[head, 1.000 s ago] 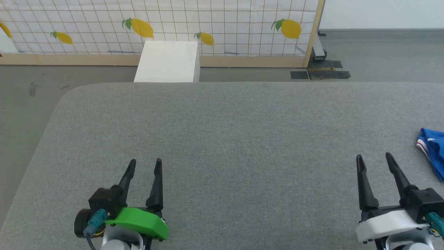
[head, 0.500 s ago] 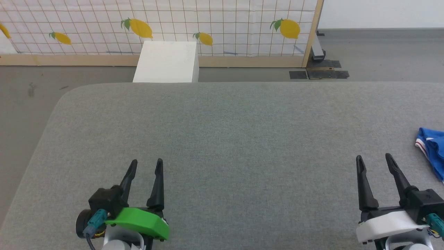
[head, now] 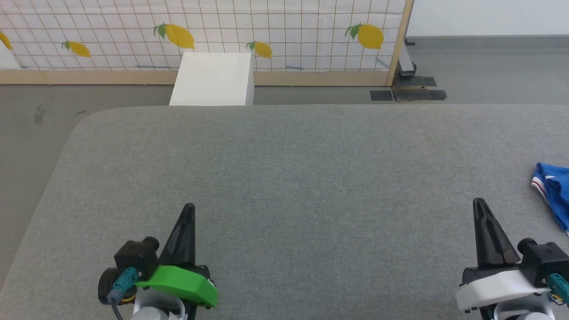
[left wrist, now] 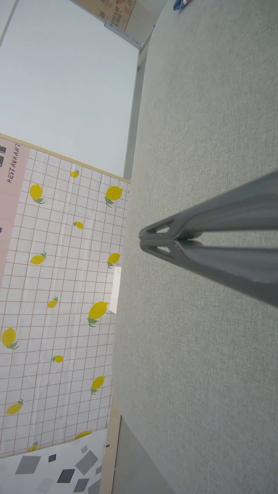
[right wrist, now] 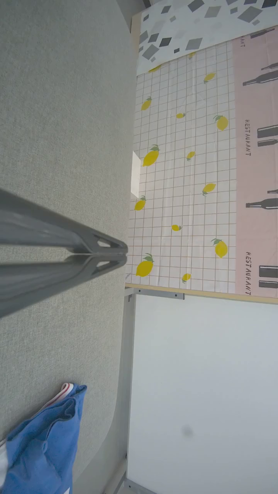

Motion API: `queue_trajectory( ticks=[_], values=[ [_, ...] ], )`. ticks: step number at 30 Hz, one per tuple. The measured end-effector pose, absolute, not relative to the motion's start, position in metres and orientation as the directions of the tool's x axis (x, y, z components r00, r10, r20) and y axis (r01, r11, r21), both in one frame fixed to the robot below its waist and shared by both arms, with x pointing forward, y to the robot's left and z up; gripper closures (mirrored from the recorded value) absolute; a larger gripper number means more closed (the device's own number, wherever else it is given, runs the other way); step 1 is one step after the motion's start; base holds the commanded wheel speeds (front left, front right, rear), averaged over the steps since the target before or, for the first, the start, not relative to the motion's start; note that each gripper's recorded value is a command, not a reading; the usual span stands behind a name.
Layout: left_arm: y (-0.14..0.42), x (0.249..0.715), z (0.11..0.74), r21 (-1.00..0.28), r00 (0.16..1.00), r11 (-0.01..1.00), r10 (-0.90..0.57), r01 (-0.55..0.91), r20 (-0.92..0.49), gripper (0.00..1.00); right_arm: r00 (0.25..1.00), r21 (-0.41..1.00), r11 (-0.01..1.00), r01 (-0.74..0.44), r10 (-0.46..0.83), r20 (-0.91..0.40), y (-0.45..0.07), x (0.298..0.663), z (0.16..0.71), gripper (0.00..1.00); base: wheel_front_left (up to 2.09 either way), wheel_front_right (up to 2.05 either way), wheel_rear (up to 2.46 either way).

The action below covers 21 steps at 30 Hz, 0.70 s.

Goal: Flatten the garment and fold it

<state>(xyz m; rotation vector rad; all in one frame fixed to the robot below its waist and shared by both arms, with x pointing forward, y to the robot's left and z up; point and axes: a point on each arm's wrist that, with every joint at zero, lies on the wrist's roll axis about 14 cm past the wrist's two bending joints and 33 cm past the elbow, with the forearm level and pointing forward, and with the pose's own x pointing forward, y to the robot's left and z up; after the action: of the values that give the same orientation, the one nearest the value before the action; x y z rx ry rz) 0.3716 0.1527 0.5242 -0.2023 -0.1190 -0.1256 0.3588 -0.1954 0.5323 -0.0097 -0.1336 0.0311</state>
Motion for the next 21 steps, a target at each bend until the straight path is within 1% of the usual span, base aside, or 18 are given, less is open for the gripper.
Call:
queue_trajectory(
  ticks=[21],
  values=[
    [0.1531,0.3733,0.5264,-0.163,0.987,0.978,-0.113,0.131,0.116,1.0,0.994,-0.012,0.999,-0.041,0.042,0.104,-0.1919,0.3593,0.5285,1.0,0.0,0.0,0.0]
  ],
)
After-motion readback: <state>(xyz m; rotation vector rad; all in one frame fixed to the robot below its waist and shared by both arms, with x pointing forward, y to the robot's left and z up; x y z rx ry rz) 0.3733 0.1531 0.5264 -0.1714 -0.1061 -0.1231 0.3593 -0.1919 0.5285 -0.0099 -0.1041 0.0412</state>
